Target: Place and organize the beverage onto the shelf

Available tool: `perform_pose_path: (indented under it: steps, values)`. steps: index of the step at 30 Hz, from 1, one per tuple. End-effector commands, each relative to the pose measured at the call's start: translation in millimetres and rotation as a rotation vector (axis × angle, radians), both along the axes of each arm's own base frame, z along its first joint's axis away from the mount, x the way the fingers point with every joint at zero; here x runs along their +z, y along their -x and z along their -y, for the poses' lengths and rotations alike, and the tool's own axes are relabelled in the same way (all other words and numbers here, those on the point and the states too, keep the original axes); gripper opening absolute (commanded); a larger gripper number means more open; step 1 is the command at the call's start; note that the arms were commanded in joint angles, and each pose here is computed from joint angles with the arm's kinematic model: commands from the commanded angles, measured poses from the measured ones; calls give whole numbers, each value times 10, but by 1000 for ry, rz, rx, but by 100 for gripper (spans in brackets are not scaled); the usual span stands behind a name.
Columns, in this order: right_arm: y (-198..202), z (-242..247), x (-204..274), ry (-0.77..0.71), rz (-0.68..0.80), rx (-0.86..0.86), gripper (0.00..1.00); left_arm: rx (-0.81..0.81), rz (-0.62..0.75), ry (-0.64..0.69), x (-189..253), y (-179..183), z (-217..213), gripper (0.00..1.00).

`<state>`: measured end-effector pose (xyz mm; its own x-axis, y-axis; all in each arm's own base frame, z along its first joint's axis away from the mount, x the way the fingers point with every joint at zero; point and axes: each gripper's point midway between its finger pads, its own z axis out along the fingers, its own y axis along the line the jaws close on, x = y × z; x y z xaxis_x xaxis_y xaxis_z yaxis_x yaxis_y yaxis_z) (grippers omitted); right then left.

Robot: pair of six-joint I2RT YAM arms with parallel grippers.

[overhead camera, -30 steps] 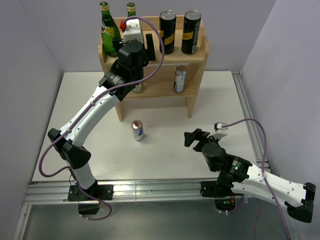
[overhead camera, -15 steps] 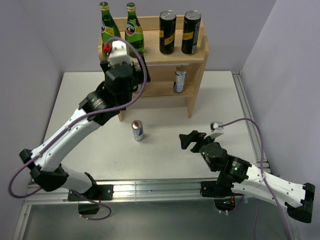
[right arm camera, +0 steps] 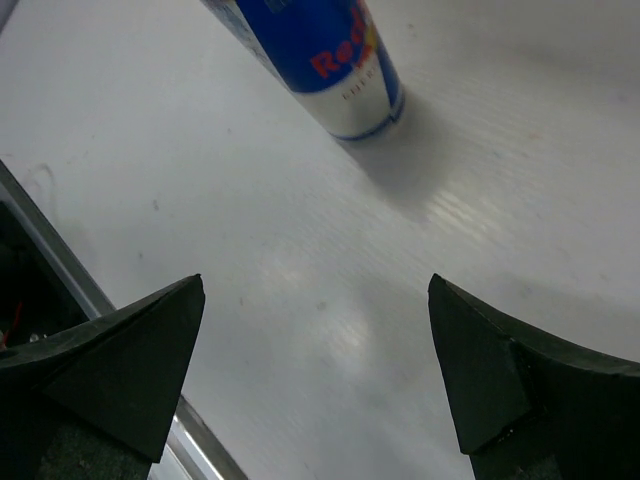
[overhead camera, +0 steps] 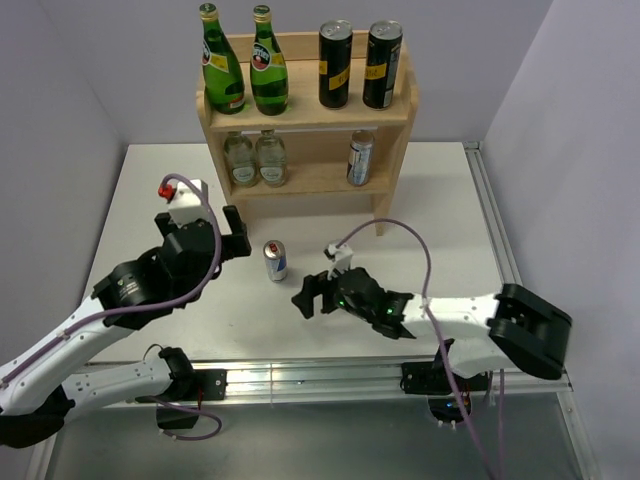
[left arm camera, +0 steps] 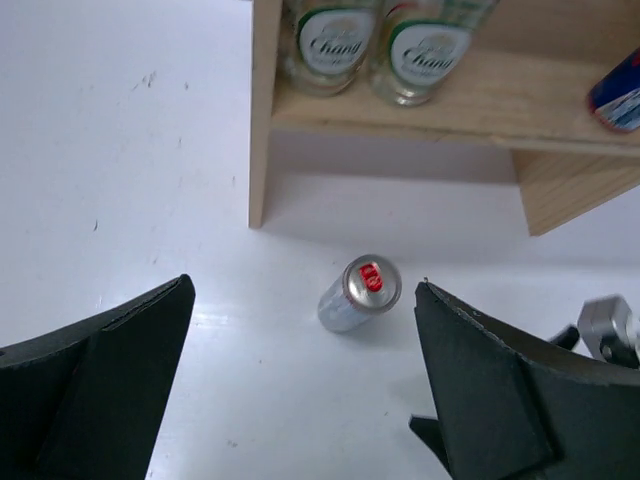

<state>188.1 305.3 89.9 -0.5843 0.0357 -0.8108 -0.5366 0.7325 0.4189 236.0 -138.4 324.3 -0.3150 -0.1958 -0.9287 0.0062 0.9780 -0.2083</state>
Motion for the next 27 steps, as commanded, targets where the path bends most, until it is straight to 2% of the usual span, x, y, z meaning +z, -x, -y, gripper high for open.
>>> perform_pose_path:
  steps: [1, 6, 16, 27]
  values:
    - [-208, -538, 590, -184, 121, 56, 100, 8, -36, 22, -216, 111, -89, 99]
    - [-501, -786, 436, -140, 149, 1, 100, -3, -52, 6, -479, 165, -139, 99]
    - [-1083, -1047, 250, -64, 200, -144, 100, -28, -36, 14, -517, 187, -142, 99]
    - [-1296, -1039, -41, -55, 223, -207, 100, -44, -27, -3, -535, 166, -109, 99]
